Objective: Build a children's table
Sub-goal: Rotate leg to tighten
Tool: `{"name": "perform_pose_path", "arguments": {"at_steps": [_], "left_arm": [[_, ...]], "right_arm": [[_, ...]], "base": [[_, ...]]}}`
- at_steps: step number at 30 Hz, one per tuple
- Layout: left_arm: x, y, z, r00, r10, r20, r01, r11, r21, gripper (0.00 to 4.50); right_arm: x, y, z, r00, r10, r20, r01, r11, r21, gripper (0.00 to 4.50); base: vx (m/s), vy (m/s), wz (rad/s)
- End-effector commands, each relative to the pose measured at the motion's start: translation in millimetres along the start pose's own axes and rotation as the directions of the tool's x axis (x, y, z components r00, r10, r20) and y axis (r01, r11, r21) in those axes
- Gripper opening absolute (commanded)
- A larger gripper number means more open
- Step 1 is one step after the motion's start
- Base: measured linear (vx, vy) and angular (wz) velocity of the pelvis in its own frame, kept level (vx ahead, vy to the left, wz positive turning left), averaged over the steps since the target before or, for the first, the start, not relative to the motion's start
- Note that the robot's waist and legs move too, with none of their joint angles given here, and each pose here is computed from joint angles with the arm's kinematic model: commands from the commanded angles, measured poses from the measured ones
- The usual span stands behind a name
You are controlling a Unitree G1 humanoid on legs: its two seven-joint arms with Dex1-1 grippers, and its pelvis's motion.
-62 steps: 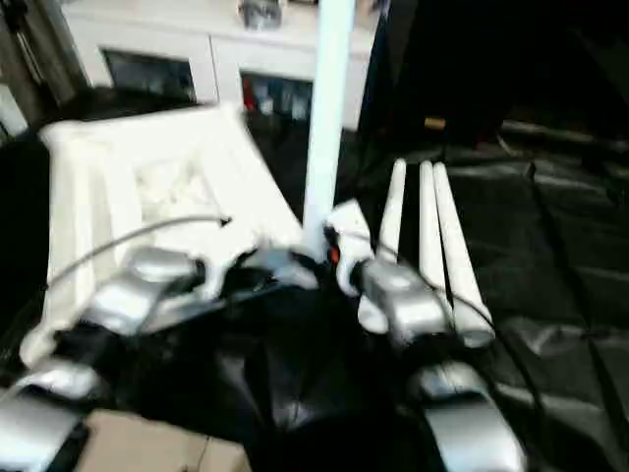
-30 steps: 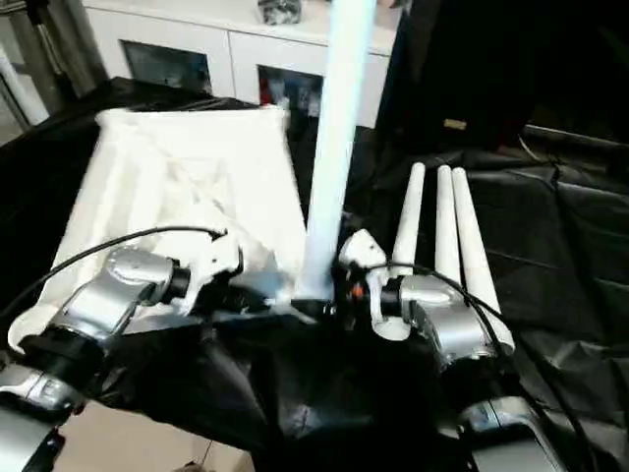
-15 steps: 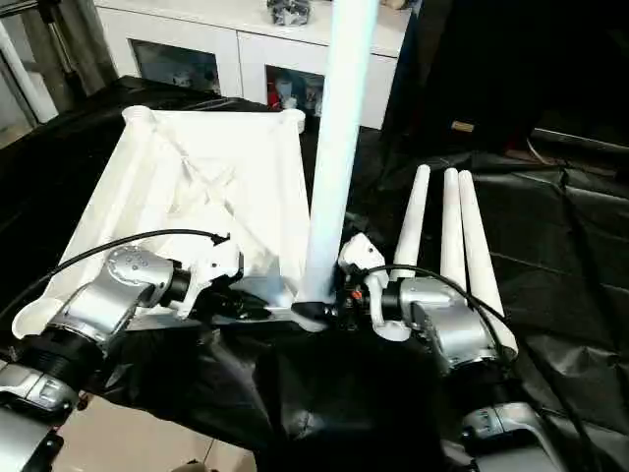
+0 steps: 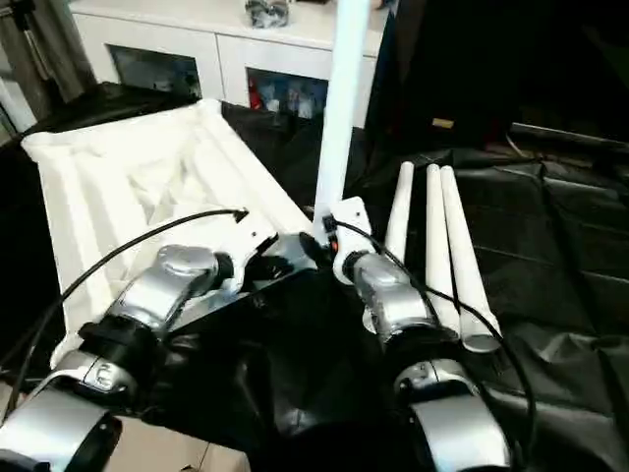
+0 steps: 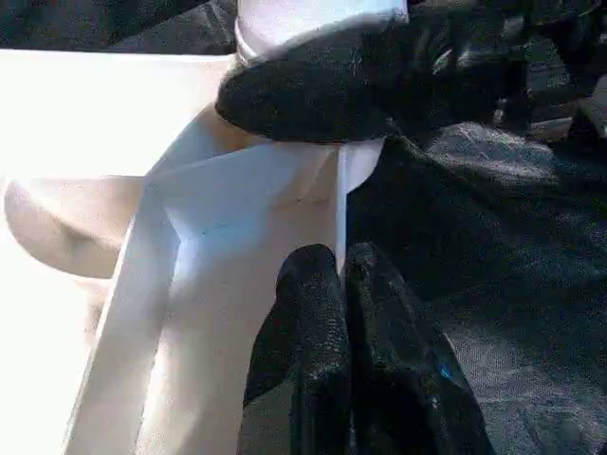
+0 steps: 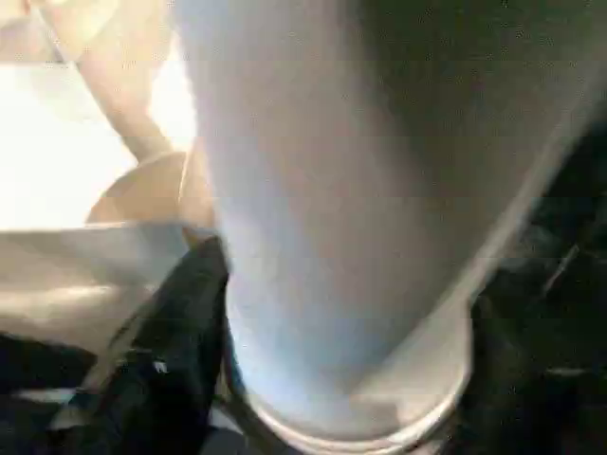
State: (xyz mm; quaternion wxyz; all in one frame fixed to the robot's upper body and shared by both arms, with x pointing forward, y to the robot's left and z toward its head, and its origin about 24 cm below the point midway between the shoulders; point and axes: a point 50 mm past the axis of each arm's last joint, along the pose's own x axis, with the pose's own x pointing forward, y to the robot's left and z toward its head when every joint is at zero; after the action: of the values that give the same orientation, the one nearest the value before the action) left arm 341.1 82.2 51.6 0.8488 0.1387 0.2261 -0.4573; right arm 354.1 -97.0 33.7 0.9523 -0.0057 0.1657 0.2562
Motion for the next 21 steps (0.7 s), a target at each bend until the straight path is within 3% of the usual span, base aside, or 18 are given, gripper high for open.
{"name": "perform_pose_path", "arguments": {"at_steps": [1,10,17,21], "left_arm": [[4.9,-12.5,23.7,0.991,-0.093,0.092,0.087,0.994,0.071,0.00],[-13.4,-10.4,6.8,0.975,-0.214,0.055,0.205,0.969,0.140,0.00],[-36.7,-10.0,-9.8,0.928,-0.372,-0.024,0.369,0.907,0.203,0.00],[-41.7,-7.6,-13.2,0.918,-0.393,-0.051,0.395,0.895,0.206,0.00]], "right_arm": [[3.4,18.5,-17.4,0.990,0.120,-0.075,-0.120,0.993,0.008,3.69],[-18.3,13.8,-11.6,0.917,0.398,-0.007,-0.396,0.912,-0.105,3.81],[-49.1,6.7,-10.8,0.767,0.639,-0.048,-0.641,0.762,-0.095,3.81],[-59.9,8.4,-16.2,0.697,0.708,-0.109,-0.716,0.693,-0.083,3.47]], "base": [[0.000,0.000,0.00],[0.000,0.000,0.00],[0.000,0.000,0.00],[0.000,0.000,0.00]]}}
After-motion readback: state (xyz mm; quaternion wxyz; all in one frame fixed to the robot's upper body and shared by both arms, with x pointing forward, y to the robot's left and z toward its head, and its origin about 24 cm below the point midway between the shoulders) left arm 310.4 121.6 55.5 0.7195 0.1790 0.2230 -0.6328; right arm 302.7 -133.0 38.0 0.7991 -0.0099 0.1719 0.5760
